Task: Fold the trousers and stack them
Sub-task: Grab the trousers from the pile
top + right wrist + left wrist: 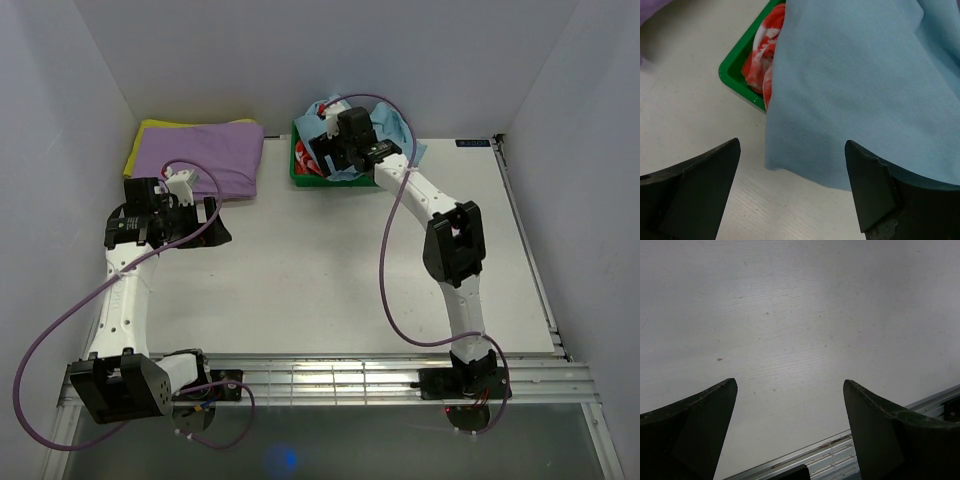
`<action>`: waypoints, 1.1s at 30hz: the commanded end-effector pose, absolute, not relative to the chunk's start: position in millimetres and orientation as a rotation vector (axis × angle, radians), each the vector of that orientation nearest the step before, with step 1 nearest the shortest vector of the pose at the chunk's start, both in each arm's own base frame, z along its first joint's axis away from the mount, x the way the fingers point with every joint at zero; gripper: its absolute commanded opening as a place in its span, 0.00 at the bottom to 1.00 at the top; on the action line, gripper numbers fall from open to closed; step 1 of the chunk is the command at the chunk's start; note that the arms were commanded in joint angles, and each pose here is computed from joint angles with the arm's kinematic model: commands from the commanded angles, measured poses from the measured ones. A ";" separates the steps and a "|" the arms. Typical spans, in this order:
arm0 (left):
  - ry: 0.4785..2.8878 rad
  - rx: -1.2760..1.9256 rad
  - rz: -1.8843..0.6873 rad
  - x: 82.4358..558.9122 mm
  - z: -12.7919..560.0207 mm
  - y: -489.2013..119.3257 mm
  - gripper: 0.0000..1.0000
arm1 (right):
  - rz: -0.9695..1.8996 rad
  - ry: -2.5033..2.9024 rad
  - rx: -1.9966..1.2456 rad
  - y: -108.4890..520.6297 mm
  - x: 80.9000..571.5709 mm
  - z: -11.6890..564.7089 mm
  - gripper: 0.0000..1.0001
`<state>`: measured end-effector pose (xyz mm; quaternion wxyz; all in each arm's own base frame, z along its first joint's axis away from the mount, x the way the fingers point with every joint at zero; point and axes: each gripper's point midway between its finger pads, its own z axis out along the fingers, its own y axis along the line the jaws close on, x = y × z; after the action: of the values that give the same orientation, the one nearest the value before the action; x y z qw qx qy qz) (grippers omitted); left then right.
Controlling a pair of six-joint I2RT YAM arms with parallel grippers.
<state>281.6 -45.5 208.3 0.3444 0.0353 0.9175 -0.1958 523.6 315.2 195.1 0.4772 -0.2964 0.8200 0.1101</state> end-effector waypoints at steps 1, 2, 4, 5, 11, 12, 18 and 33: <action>2.364 0.091 -0.515 283.5 213.1 -46.5 0.98 | 0.213 1.956 -0.665 322.3 541.7 202.3 0.90; 2.367 0.089 -0.514 283.0 212.2 -46.3 0.98 | 0.204 1.961 -0.668 323.6 544.2 196.2 0.90; 2.376 0.089 -0.512 282.1 209.2 -45.9 0.98 | 0.156 1.977 -0.672 321.9 550.6 177.7 0.90; 2.378 0.088 -0.512 281.8 208.6 -46.1 0.98 | 0.129 1.978 -0.667 319.2 553.8 174.2 0.90; 2.385 0.081 -0.530 280.6 203.7 -47.8 0.98 | 0.035 1.975 -0.630 299.2 563.2 175.0 0.65; 2.384 0.083 -0.531 280.7 203.4 -47.9 0.98 | 0.057 1.967 -0.630 300.0 561.8 181.8 0.57; 2.373 0.093 -0.520 280.8 206.7 -47.2 0.98 | 0.207 1.840 -0.613 296.3 539.9 271.4 0.08; 2.145 0.241 -0.482 302.7 271.3 -51.1 0.98 | 0.677 1.427 -0.694 246.9 394.4 489.1 0.08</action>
<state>295.8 -44.5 232.0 0.3866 0.0536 0.9009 -0.1898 441.0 244.0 415.6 0.6029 -0.2819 0.7135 0.2191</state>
